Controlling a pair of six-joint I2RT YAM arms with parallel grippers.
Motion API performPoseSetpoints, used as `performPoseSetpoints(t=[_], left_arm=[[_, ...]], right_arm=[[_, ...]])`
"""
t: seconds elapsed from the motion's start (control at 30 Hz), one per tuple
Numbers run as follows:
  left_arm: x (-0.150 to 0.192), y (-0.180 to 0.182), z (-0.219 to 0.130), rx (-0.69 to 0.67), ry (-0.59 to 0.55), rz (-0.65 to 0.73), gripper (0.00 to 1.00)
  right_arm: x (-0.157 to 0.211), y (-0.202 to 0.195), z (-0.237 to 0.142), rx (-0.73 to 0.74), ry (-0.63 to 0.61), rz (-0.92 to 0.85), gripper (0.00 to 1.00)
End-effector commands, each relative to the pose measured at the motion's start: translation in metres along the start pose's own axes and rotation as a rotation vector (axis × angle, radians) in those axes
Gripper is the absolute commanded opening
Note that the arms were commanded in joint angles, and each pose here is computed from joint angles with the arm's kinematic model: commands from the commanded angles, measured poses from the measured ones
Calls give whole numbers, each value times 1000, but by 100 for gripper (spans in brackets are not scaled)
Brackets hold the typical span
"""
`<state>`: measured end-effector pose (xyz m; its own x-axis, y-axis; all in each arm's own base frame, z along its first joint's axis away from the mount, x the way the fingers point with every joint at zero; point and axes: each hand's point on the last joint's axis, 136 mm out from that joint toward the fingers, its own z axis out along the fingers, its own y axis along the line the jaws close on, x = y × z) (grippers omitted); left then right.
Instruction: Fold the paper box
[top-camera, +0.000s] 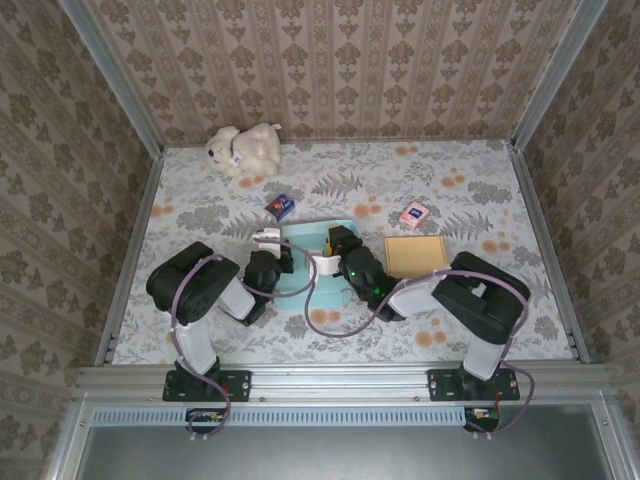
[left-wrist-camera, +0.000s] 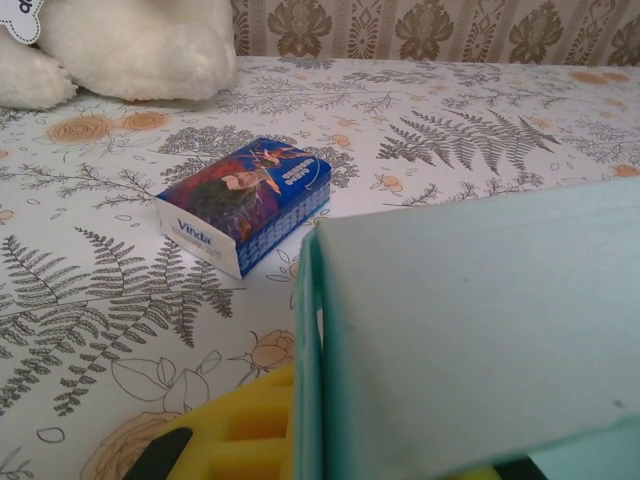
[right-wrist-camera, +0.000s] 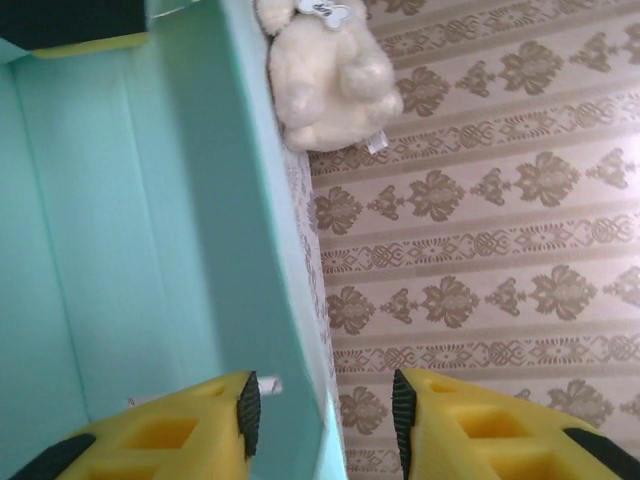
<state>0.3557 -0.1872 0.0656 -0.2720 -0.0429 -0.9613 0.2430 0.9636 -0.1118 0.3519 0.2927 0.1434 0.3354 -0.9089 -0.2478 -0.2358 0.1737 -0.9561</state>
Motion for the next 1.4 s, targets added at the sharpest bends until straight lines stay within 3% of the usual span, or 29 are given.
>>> performPoseSetpoints(t=[0.0, 0.2, 0.37, 0.63, 0.97, 1.37], left_arm=[[13, 1, 0, 46, 48, 35, 0], [11, -7, -5, 117, 49, 105, 0], [8, -34, -21, 282, 34, 201, 0], [10, -66, -50, 500, 18, 280, 0], [27, -91, -65, 686, 45, 329, 0], [34, -106, -61, 765, 49, 355, 0]], right_arm=[[0, -15, -20, -27, -26, 166, 45], [-5, -49, -55, -129, -34, 448, 47], [-10, -85, -62, -161, 1, 790, 49], [-18, -44, -49, -324, 153, 1163, 48], [-23, 29, -58, -558, 222, 1191, 49], [-12, 50, -72, -638, 268, 1277, 50]])
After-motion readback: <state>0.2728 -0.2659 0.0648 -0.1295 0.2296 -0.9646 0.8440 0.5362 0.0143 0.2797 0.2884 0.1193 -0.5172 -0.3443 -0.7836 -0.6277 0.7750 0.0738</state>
